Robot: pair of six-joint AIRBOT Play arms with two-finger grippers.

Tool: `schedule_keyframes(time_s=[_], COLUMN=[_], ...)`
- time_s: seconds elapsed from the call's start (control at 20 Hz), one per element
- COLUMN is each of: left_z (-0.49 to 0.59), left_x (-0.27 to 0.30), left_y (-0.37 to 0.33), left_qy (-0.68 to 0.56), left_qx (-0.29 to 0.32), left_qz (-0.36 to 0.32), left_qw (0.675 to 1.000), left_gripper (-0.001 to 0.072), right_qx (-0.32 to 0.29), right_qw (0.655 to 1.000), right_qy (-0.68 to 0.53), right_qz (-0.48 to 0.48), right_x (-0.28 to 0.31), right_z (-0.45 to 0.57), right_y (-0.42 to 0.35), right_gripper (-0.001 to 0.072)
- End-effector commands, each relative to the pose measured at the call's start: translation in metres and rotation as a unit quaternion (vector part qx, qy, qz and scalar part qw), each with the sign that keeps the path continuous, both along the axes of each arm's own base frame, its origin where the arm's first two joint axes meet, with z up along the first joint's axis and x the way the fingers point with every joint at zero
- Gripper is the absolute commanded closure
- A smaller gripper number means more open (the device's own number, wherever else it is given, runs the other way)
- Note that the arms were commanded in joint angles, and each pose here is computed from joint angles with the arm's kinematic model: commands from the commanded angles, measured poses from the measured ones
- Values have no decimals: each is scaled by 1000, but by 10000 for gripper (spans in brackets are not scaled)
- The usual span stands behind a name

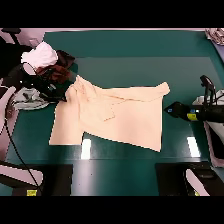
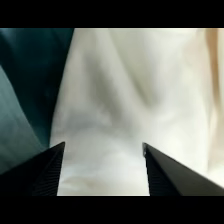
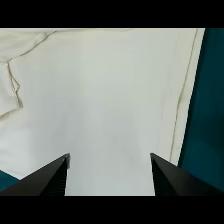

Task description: Fold the shirts.

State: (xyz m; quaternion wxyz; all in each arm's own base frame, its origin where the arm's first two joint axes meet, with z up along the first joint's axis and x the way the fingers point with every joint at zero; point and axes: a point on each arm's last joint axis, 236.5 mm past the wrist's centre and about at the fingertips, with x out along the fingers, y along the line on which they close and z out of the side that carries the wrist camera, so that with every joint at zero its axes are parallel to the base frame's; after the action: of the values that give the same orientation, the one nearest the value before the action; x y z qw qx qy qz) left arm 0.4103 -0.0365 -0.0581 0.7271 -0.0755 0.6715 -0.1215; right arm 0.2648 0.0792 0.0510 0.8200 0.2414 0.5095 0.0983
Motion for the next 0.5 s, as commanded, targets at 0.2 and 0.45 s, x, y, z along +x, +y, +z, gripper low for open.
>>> schedule_keyframes(time_s=[0.2, 0.45], left_z=[-10, -10], left_x=[-7, -9], left_y=[14, 35], left_qy=[8, 14], left_qx=[29, 32], left_qz=[-15, 8], left_qw=[999, 999], left_gripper=[131, 132], right_qx=[14, 21], right_qw=[1000, 999], right_qy=[22, 35], right_qz=[8, 1], right_x=[-49, -67], right_z=[-15, -26], right_y=[11, 14], right_gripper=[136, 136])
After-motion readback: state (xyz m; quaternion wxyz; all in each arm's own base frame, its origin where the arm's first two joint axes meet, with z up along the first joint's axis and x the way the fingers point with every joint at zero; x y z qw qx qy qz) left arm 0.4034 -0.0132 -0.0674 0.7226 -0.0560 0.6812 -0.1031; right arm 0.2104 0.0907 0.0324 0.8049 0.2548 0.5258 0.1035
